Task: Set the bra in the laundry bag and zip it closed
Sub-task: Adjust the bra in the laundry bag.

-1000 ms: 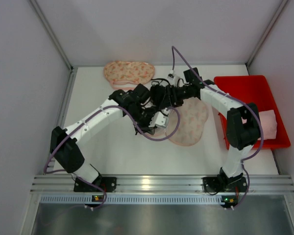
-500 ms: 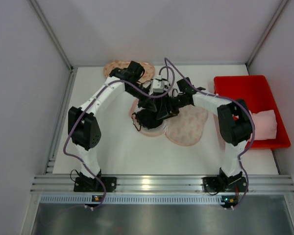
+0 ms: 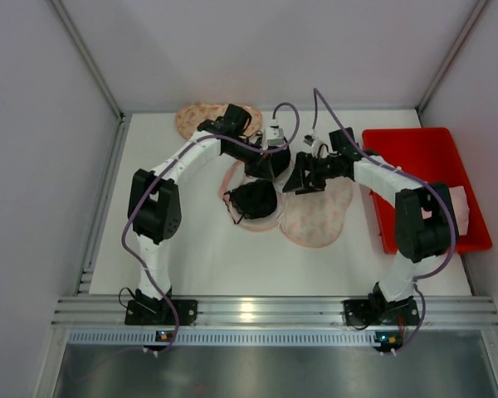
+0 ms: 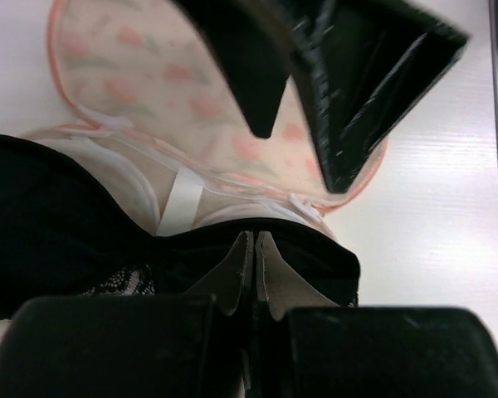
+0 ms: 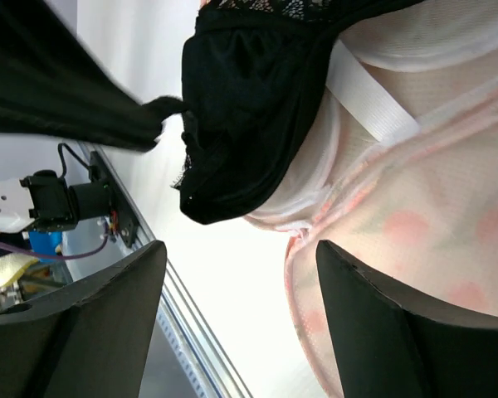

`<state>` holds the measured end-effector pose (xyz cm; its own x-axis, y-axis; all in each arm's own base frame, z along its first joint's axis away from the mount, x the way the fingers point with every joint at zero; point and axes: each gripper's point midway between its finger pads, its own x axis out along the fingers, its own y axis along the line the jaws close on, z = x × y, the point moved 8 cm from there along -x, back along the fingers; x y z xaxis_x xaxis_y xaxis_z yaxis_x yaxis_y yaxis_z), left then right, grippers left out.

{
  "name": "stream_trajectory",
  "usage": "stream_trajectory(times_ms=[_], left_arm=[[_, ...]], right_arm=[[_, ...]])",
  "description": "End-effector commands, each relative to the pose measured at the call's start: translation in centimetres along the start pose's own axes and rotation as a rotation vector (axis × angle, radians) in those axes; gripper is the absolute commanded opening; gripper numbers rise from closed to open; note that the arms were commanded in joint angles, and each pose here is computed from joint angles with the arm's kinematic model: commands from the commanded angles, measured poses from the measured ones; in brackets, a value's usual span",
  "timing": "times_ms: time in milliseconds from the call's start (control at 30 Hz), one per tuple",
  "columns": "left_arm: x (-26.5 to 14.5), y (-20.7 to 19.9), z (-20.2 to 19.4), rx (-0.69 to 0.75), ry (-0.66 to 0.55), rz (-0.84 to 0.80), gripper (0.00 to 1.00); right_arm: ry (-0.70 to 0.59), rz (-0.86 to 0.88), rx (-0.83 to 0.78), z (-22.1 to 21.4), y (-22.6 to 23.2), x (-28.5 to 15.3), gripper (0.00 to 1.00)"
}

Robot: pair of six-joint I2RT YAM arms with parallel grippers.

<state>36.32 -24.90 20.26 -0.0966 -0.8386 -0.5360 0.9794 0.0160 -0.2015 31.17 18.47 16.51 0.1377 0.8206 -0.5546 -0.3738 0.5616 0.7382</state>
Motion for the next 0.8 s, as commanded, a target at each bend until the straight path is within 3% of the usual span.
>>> stream_trajectory(times_ms=[0,133,200,233,267,433,600,767], left_arm=[[1.4,2.6,-0.1,-0.018,-0.045,0.046,0.01],[2.3,4.3,-1.3,-0.075,-0.007,0.109,0.12],[2.1,5.8,-1.5,-0.104,0.016,0.242,0.20],[1.8,6.2,-1.6,-0.107,0.019,0.279,0.22],[1.5,6.6,-1.5,-0.126,0.014,0.306,0.29],[-1.7,6.7,0.4,-0.169,-0.035,0.424,0.41],[-6.4,5.6,-0.1,-0.304,-0.036,0.611,0.42],[-8.3,6.0,-5.6,-0.480,0.077,0.782,0.34]], right_arm=[[-0.050,-0.008,-0.049,0.0,0.4,-1.1,0.74],[-0.035,-0.036,-0.036,-0.3,-0.4,-0.8,0.73],[-0.035,-0.055,-0.040,-0.2,-0.7,-0.9,0.73],[-0.032,-0.066,-0.040,-0.2,-0.9,-0.9,0.73],[-0.031,-0.077,-0.048,-0.1,-1.1,-1.0,0.72],[-0.002,-0.205,-0.043,-0.5,-2.9,-1.8,0.67],[0.047,-0.297,-0.011,-1.4,-4.3,-2.4,0.62],[0.074,-0.366,-0.039,-0.8,-5.4,-2.0,0.56]])
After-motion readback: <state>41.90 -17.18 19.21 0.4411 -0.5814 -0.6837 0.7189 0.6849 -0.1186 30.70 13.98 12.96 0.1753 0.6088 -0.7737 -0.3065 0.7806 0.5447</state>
